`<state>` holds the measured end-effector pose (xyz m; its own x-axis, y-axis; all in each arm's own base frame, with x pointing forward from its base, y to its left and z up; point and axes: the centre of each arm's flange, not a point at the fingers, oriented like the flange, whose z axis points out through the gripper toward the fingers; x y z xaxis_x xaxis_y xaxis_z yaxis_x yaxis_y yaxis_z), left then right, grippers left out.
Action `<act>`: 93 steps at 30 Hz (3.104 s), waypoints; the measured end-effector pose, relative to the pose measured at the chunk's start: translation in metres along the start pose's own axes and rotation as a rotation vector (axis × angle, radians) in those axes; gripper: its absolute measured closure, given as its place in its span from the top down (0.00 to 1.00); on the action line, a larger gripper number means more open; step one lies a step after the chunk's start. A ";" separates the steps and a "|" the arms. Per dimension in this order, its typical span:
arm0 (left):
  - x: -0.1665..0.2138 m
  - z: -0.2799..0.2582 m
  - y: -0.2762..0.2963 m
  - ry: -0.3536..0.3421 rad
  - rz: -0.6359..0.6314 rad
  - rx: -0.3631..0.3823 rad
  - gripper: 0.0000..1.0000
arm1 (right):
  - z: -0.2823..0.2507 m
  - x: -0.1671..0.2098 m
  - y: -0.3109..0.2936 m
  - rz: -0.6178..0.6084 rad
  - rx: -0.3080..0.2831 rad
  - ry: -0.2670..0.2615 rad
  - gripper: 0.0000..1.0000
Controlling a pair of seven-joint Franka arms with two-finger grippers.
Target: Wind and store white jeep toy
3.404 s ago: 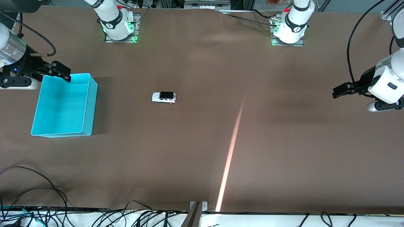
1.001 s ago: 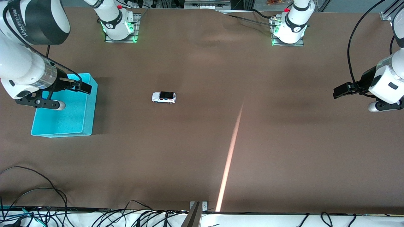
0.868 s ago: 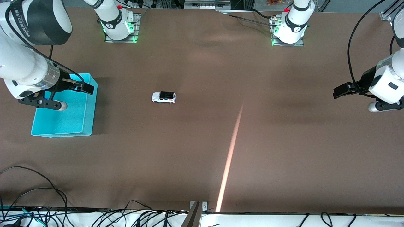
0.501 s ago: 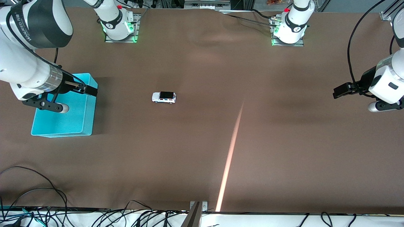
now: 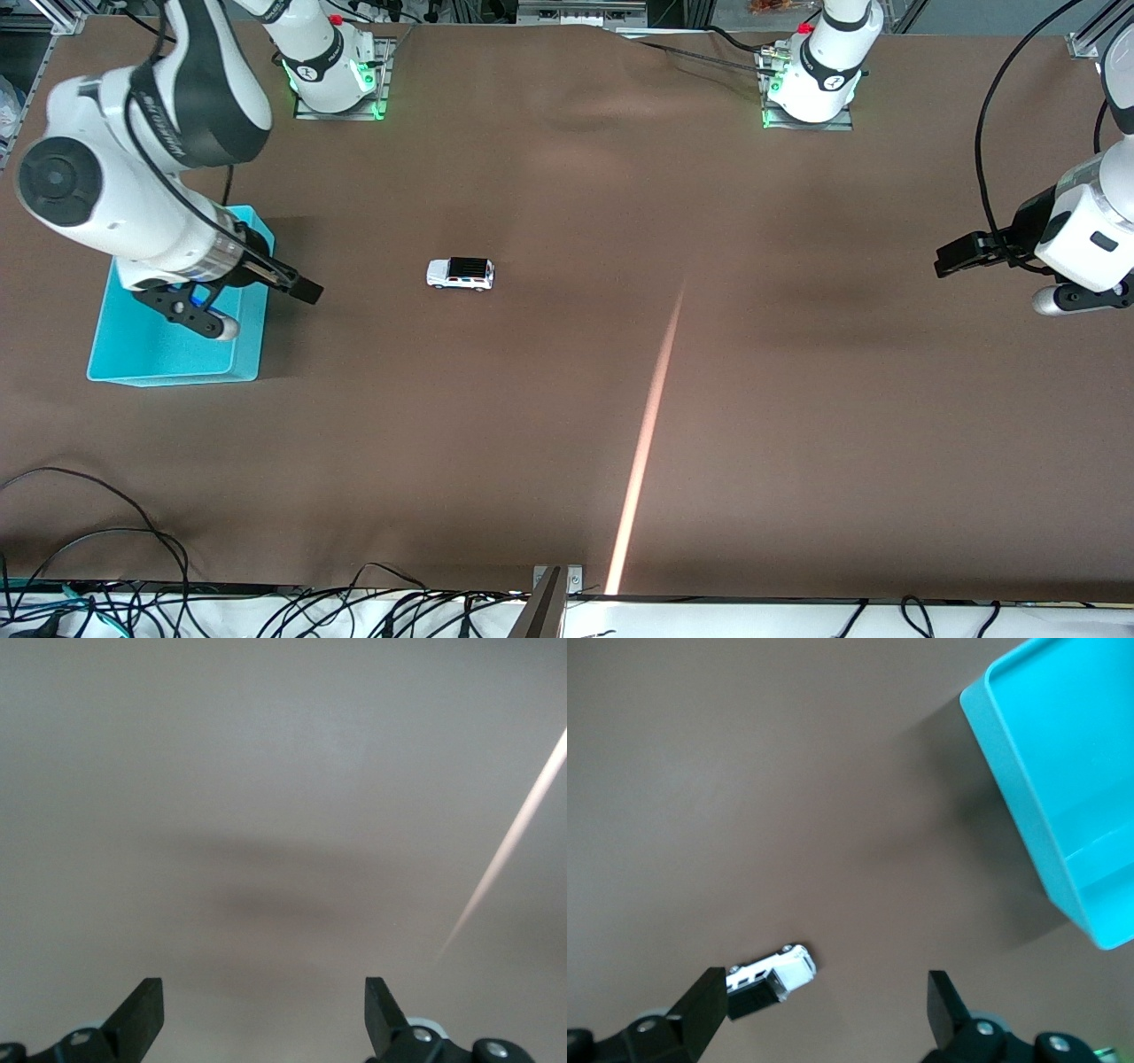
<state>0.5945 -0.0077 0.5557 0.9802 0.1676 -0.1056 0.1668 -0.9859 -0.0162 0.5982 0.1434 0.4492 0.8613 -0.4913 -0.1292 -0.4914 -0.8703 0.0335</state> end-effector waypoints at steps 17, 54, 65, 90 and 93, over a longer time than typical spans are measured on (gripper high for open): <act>0.000 0.000 0.000 0.000 0.000 0.000 1.00 | 0.085 -0.018 -0.042 0.516 0.022 -0.003 1.00; 0.000 0.000 0.000 -0.001 0.000 0.000 1.00 | 0.193 -0.135 -0.066 1.030 0.064 -0.027 1.00; 0.000 0.000 0.000 -0.001 0.000 0.000 1.00 | 0.227 -0.165 -0.071 1.017 0.078 -0.019 1.00; 0.000 0.001 0.000 -0.001 0.000 0.000 1.00 | 0.276 -0.164 -0.077 0.959 0.097 0.021 1.00; 0.000 0.001 0.000 -0.001 0.000 0.000 1.00 | 0.282 -0.166 -0.077 0.950 0.087 0.024 1.00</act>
<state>0.5947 -0.0076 0.5551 0.9801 0.1676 -0.1066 0.1669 -0.9858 -0.0163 0.4568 0.3015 0.1887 0.0989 -0.9929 -0.0658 -0.9940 -0.1017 0.0404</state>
